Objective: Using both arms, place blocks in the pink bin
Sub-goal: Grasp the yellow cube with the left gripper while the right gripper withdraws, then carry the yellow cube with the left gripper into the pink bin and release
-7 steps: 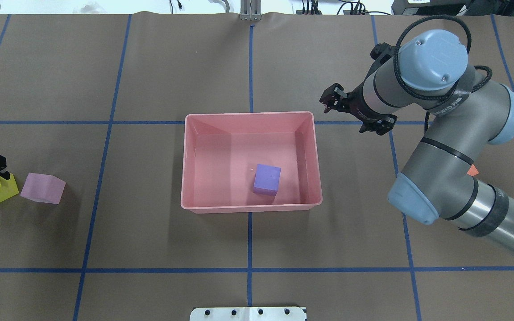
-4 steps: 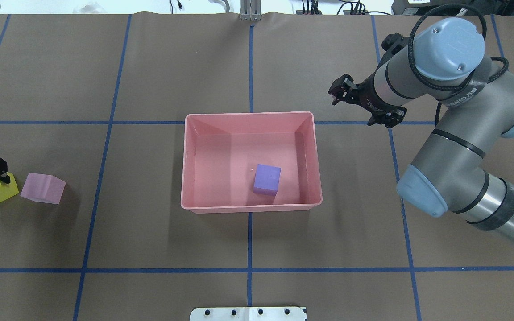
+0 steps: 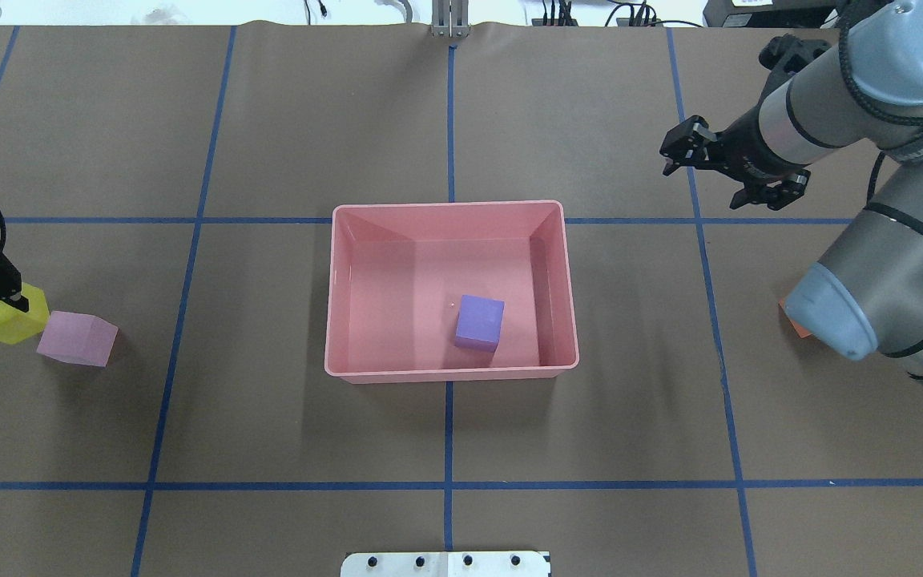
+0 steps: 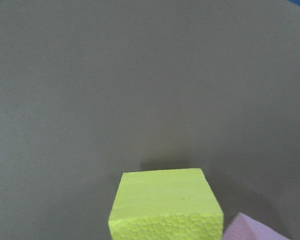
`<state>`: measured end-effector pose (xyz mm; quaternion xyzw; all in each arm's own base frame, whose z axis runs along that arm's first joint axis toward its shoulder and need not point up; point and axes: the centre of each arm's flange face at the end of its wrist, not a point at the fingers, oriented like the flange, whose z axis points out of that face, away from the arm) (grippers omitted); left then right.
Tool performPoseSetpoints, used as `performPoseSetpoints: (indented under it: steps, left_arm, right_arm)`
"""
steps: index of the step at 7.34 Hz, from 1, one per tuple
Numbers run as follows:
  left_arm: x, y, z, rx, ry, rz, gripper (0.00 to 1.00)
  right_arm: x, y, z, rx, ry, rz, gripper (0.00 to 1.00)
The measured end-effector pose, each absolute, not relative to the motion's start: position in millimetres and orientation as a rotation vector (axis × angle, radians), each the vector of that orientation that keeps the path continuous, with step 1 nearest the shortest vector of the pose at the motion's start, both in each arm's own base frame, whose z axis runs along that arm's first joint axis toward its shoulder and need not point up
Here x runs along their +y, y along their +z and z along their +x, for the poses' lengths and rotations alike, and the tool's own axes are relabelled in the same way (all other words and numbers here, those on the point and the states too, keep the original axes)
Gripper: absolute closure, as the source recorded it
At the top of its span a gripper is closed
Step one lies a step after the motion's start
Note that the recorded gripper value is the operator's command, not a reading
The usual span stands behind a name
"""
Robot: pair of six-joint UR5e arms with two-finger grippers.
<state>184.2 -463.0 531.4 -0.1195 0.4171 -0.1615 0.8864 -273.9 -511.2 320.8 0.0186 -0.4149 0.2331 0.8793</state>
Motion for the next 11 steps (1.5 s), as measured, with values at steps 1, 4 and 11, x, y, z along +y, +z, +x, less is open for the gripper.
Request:
performPoseSetpoints:
  steps: [1, 4, 11]
  left_arm:
    - [-484.8, 452.1, 184.1, 0.889, -0.366, -0.225, 1.0]
    - [-490.7, 242.2, 272.2, 0.962, -0.437, -0.258, 1.0]
    - [-463.0, 138.9, 521.6, 0.835, -0.322, -0.168, 0.35]
  right_arm:
    - [-511.5, 351.6, -249.6, -0.832, 0.447, 0.041, 0.0]
    - [-505.2, 428.6, -186.2, -0.751, 0.3, 0.051, 0.0]
    - [-501.1, 507.2, -153.1, -0.774, 0.081, -0.035, 0.0]
